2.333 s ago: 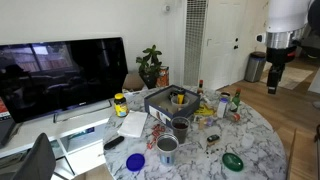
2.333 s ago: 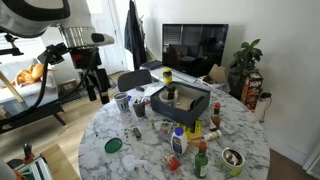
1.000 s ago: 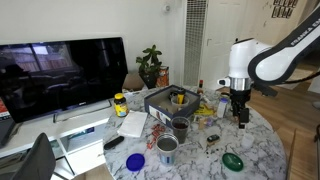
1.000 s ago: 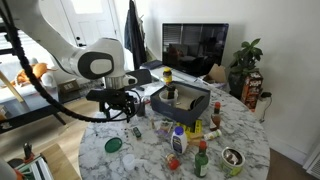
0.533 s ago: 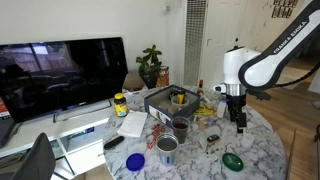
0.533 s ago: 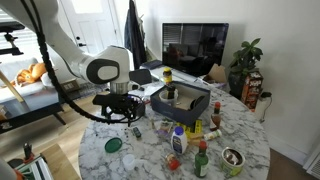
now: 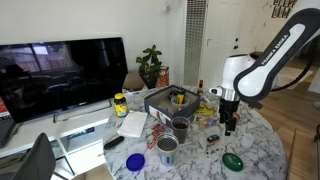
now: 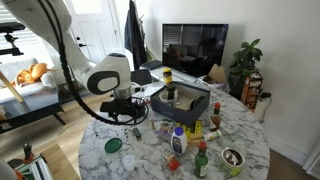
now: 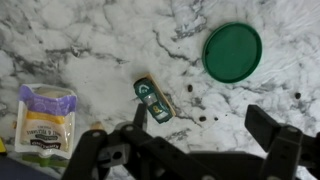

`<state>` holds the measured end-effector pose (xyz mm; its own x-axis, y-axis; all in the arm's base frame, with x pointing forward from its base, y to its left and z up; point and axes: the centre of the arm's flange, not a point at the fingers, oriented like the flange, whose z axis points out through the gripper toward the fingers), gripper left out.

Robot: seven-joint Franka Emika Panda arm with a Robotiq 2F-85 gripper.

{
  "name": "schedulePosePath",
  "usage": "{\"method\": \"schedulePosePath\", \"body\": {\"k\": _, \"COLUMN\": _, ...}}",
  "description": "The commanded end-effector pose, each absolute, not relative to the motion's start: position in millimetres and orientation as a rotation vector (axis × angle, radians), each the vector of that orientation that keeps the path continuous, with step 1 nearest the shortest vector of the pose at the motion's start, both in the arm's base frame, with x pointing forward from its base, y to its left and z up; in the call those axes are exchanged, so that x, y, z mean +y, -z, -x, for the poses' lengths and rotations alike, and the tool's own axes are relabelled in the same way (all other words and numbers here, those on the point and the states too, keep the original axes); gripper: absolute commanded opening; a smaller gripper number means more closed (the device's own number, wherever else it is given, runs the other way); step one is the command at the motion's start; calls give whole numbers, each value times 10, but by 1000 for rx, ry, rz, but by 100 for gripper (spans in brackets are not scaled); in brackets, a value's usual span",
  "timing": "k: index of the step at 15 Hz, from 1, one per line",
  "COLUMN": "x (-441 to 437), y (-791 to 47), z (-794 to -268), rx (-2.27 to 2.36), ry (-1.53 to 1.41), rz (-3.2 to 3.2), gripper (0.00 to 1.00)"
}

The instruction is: Place the toy car on two stacked blocks

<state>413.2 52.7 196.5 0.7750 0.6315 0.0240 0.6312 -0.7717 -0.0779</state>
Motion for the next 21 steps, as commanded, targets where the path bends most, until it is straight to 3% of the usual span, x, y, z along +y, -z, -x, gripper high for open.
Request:
{"method": "schedulePosePath", "body": {"k": 1, "x": 497, "y": -1641, "z": -4151, "rx": -1103, "ry": 54, "rz": 2834, "gripper": 100}}
{"method": "schedulePosePath", "body": {"k": 17, "x": 405, "y": -1157, "z": -4433, "rx": -1296, "ry": 128, "rz": 2701, "gripper": 100}}
{"method": "schedulePosePath", "body": {"k": 20, "x": 384, "y": -1109, "z": -4477, "rx": -1314, "ry": 116, "rz": 2694, "gripper": 93}}
{"method": "schedulePosePath", "body": {"k": 21, "x": 377, "y": -1094, "z": -4484, "rx": -1319, "ry": 112, "rz": 2692, "gripper": 83}}
